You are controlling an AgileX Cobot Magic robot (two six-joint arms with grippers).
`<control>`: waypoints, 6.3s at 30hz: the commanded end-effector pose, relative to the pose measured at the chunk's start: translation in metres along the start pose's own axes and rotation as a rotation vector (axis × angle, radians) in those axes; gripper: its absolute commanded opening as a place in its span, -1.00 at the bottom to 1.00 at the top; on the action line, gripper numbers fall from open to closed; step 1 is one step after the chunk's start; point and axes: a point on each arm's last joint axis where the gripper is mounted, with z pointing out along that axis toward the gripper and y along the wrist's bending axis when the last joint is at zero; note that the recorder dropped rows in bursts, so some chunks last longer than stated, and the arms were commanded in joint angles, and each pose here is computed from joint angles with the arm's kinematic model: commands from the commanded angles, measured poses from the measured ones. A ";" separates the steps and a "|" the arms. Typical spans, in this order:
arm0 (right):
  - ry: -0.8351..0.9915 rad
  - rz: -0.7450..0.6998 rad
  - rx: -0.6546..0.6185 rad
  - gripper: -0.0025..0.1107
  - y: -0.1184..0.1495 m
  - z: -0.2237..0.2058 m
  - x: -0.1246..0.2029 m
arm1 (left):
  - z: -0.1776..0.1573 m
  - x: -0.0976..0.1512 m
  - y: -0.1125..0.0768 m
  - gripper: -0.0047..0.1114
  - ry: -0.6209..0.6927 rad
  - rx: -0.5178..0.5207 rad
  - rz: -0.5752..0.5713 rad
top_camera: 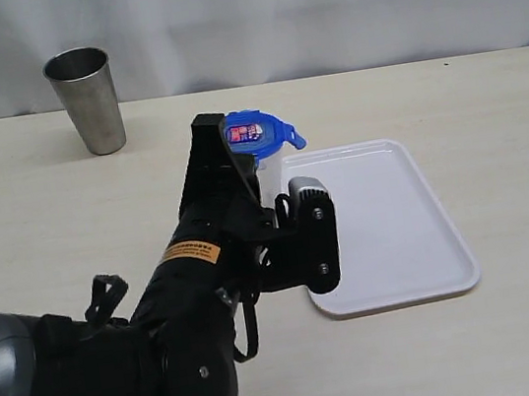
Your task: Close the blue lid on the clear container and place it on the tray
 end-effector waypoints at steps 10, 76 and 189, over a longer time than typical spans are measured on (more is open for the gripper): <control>-0.005 0.006 -0.002 -0.88 0.000 0.000 0.000 | -0.001 0.003 0.004 -0.92 0.038 -0.044 0.026; -0.005 0.006 -0.002 -0.88 0.000 0.000 0.000 | 0.008 0.012 0.000 -0.34 0.045 0.025 0.008; -0.436 0.374 -0.067 -0.88 -0.001 -0.009 -0.038 | 0.115 0.191 0.020 -0.92 -0.637 0.435 -1.172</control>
